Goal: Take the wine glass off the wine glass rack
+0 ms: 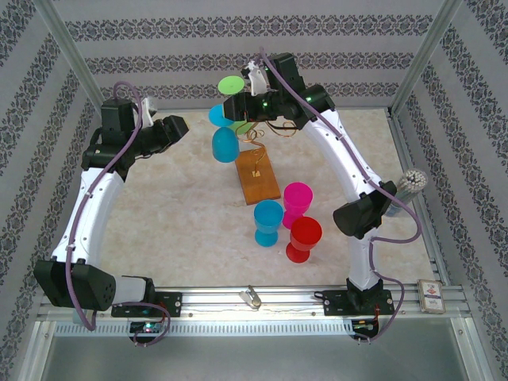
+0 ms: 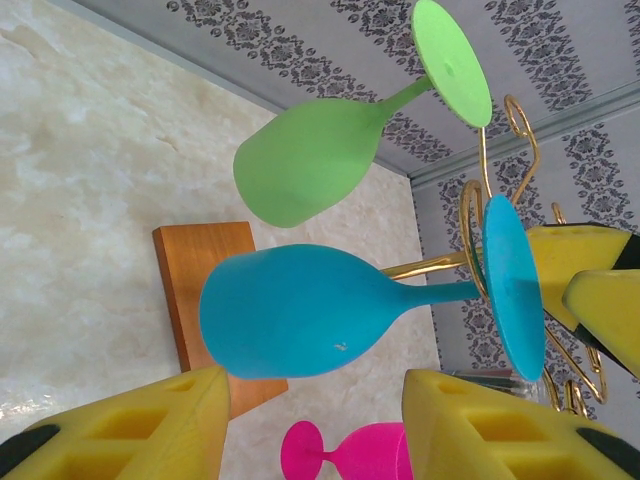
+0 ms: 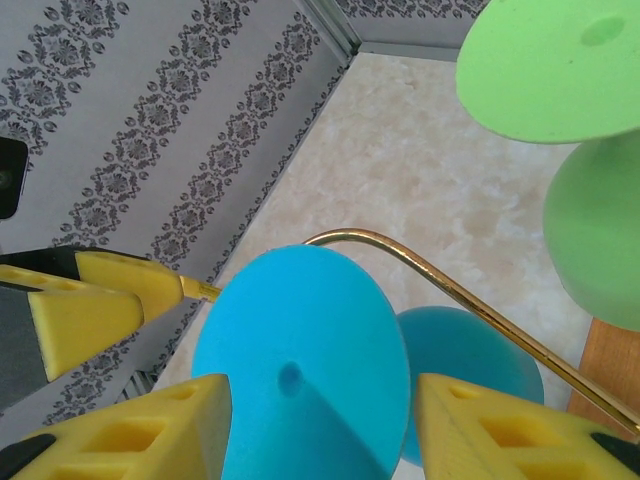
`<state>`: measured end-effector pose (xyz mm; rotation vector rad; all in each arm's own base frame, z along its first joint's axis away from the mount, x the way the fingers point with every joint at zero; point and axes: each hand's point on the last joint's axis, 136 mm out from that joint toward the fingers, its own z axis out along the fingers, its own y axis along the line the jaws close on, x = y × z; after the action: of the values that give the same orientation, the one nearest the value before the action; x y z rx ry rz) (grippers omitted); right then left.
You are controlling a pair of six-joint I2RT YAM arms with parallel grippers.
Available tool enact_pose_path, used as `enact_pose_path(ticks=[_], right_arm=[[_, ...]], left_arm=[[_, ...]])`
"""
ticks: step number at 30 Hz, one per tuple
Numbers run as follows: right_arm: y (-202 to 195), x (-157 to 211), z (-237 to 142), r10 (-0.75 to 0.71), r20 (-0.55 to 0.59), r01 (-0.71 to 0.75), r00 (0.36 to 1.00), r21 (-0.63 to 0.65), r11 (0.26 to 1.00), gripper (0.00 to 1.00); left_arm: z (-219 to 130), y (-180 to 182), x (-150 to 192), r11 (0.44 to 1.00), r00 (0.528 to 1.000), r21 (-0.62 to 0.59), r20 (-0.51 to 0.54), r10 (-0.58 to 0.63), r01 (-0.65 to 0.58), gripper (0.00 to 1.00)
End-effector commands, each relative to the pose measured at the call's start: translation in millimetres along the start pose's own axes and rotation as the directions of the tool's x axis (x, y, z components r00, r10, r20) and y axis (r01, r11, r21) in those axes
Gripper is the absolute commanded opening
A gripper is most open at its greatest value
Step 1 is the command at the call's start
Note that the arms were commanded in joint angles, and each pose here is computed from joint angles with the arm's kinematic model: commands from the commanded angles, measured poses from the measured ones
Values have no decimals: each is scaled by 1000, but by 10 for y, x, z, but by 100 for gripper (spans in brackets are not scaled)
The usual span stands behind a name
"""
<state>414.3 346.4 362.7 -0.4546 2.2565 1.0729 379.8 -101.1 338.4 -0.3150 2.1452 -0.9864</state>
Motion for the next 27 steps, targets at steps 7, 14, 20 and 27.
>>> enact_pose_path(ticks=[7,14,20,27], right_arm=[[73,4,39,-2,-9,2,1000,-27,1000,51],[76,3,45,0,-9,0,1000,-29,1000,46],[69,13,54,3,-13,-4,1000,-28,1000,43],[58,14,58,6,-15,-6,1000,-28,1000,41]], left_arm=[[-102,-55,-94,1000,999,21,47,13,-14,49],[-107,-44,-98,1000,999,19,50,10,-11,50],[-99,-36,-105,1000,999,21,51,6,-7,50],[-98,-27,-105,1000,999,21,53,2,-3,49]])
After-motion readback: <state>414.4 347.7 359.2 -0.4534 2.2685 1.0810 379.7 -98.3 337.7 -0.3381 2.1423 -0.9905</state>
